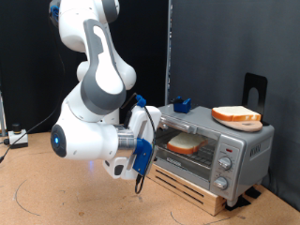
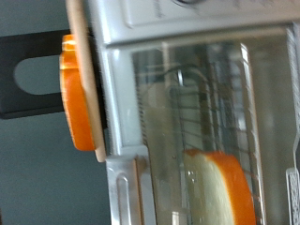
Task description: Make a piece of toast with the oven
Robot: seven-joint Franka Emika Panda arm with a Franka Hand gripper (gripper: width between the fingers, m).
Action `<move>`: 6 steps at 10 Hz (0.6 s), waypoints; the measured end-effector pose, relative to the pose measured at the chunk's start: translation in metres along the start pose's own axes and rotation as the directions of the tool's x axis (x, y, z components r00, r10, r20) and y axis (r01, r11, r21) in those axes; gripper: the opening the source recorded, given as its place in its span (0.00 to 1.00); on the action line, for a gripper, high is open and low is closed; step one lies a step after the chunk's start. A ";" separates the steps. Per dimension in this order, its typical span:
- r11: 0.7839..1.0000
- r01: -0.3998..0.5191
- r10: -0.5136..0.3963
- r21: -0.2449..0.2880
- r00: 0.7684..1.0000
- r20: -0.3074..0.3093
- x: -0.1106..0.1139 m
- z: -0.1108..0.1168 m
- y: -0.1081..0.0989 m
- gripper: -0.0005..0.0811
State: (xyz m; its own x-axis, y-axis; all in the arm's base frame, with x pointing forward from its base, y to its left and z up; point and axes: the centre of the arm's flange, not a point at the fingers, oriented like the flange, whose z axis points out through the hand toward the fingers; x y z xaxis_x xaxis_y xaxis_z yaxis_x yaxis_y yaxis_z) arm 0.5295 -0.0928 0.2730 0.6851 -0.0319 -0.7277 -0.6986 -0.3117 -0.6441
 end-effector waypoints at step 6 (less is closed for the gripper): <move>0.961 0.256 -0.250 -0.101 0.966 0.066 0.058 0.029 -0.027 1.00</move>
State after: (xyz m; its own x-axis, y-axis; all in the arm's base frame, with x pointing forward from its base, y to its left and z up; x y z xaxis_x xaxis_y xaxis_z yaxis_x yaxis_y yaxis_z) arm 0.5822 -0.0581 0.2416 0.8232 0.1096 -0.5571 -0.4753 -0.4036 -0.7818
